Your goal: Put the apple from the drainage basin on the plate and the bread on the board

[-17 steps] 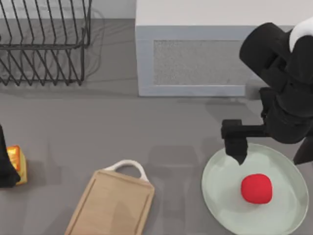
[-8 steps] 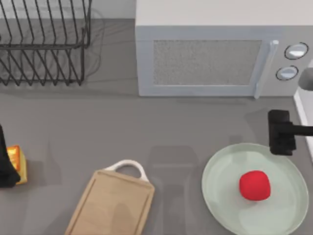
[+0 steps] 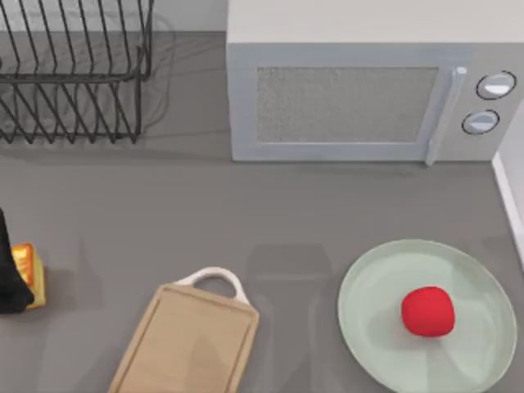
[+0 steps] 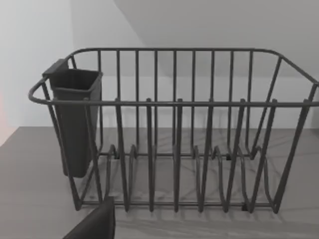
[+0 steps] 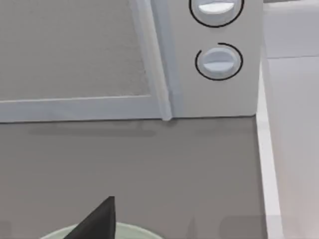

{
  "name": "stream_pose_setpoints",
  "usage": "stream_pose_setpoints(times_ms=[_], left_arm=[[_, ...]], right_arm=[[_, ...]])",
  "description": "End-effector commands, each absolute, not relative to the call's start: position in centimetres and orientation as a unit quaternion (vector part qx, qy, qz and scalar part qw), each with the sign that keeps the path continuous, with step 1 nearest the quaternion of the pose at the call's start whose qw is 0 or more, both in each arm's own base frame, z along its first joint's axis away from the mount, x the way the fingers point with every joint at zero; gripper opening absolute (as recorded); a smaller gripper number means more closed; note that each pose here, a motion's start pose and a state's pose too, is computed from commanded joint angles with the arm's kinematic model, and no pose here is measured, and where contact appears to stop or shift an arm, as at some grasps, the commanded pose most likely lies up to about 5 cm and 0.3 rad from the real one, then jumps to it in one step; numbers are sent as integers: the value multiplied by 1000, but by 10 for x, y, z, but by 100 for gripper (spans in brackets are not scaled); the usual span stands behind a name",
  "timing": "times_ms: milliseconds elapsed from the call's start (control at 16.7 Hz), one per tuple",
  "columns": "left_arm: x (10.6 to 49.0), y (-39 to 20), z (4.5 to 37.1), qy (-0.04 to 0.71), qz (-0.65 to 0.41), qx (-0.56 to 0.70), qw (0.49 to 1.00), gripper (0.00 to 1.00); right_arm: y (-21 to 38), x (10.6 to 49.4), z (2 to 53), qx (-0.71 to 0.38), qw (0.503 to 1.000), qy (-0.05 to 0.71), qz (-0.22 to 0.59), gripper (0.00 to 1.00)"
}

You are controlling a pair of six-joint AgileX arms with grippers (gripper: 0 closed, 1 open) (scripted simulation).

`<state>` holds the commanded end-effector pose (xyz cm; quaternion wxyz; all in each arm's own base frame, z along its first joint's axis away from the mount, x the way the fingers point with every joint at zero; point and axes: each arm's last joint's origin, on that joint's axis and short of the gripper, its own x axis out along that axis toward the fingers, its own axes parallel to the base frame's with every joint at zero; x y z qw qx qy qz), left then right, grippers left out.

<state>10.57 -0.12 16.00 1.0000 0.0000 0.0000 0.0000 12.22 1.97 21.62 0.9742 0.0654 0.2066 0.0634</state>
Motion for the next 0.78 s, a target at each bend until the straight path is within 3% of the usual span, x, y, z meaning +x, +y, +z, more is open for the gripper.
stream_pose_setpoints(times_ms=[360, 780], left_arm=[[106, -1, 160, 0, 0, 0, 1000, 100], [106, -1, 160, 0, 0, 0, 1000, 100]], right_arm=[[1, 106, 168, 11, 1000, 23, 11, 100], [-1, 106, 160, 0, 1000, 0, 0, 100]])
